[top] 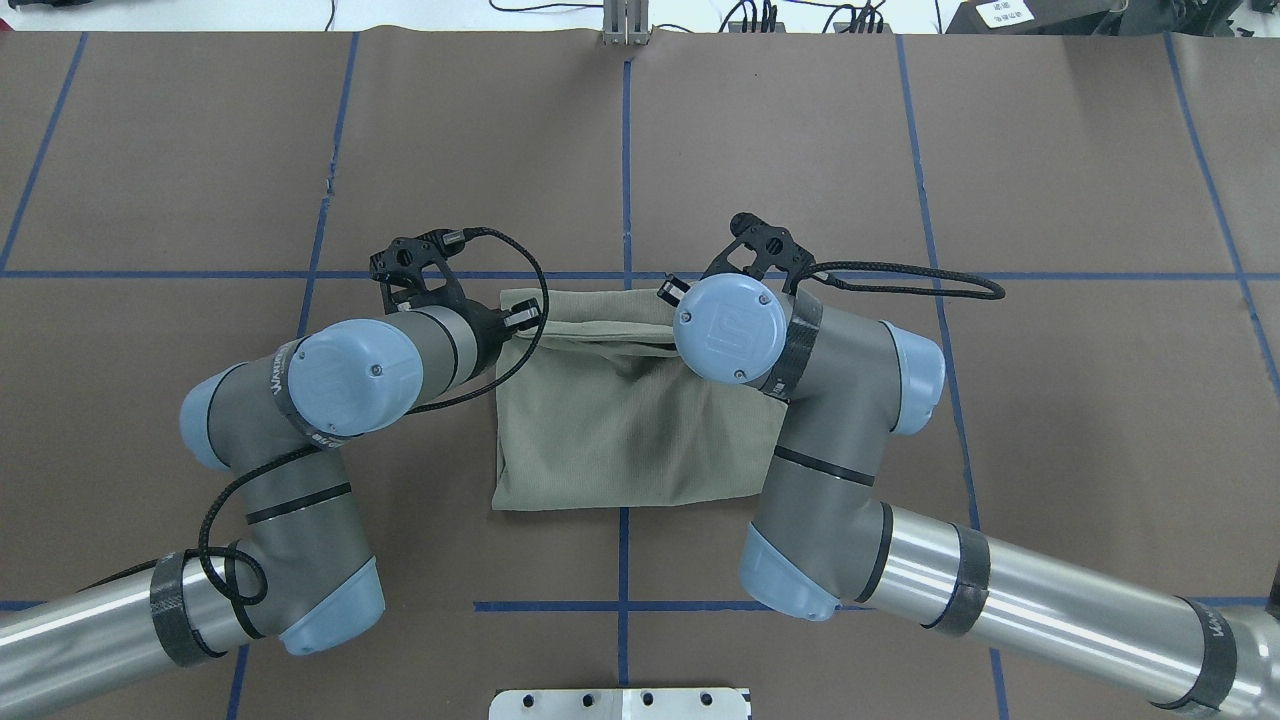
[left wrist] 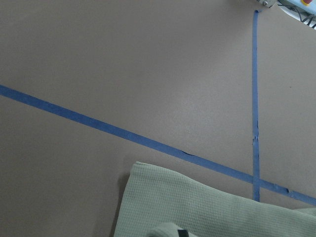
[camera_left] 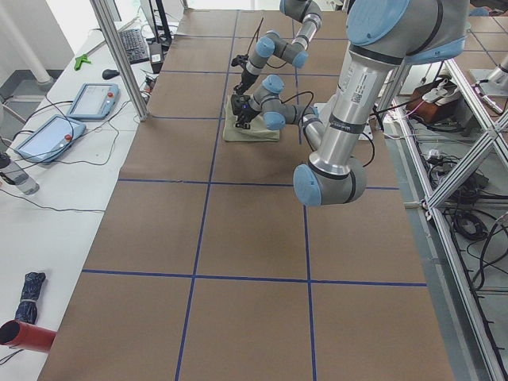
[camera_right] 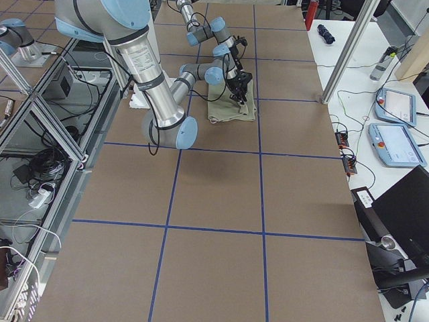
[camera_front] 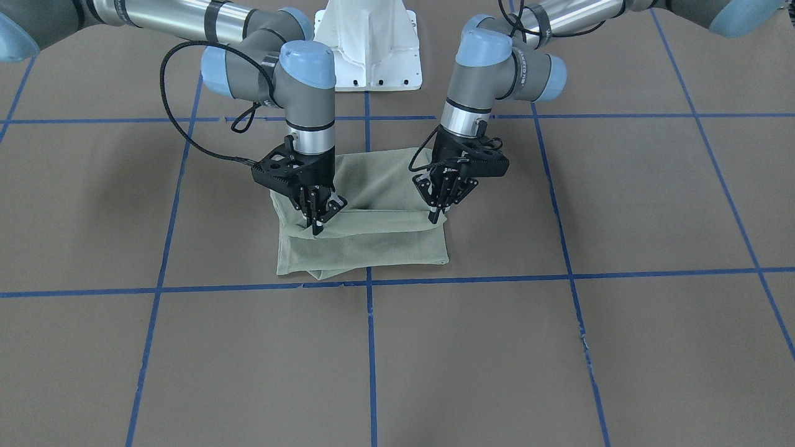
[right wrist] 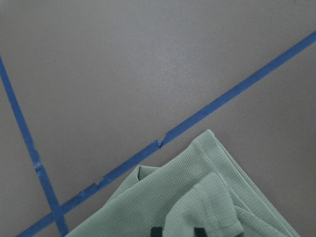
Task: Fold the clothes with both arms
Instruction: 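Release the folded edge and lift the right gripper away while the left gripper presses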
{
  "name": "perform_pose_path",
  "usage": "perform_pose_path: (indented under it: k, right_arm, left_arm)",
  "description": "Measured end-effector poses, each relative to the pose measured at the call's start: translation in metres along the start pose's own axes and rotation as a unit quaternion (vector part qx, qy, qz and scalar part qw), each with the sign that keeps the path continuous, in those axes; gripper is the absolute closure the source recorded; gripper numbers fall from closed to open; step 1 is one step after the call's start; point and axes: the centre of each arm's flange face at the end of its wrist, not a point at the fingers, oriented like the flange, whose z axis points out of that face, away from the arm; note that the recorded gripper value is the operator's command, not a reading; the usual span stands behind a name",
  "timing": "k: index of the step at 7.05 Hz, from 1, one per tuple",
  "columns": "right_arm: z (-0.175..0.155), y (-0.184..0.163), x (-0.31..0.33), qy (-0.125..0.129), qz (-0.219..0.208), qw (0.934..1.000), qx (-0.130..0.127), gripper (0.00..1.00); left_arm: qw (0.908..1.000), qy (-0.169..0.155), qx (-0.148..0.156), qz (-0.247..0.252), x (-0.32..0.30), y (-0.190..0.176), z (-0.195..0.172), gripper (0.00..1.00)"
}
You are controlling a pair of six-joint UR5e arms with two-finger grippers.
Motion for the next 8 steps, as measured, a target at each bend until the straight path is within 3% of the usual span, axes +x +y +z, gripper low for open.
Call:
perform_pose_path:
  k: [1, 3, 5, 7, 8]
  right_arm:
    - [-0.005, -0.008, -0.004, -0.003, -0.008, 1.0000, -0.004, 0.00]
    - [-0.018, -0.005, -0.009, -0.011, -0.032, 0.9991, -0.028, 0.00]
    - [-0.013, 0.041, -0.001, -0.005, -0.095, 0.9943, -0.047, 0.00]
    - [0.016, 0.067, -0.001, 0.020, -0.145, 0.9884, -0.039, 0.00]
    - [0.030, 0.061, -0.003, 0.033, -0.156, 0.9867, -0.030, 0.00]
  left_arm:
    - [0.9996, 0.001, -0.004, 0.026, -0.001, -0.009, -0.002, 0.00]
    - [0.9958, 0.021, -0.046, 0.076, -0.007, -0.043, -0.010, 0.00]
    - [0.9933, 0.035, -0.058, 0.093, -0.012, -0.055, -0.013, 0.00]
    - [0.9930, 0.036, -0.060, 0.095, -0.013, -0.056, -0.013, 0.00]
    - [0.9930, 0.035, -0.060, 0.095, -0.014, -0.057, -0.013, 0.00]
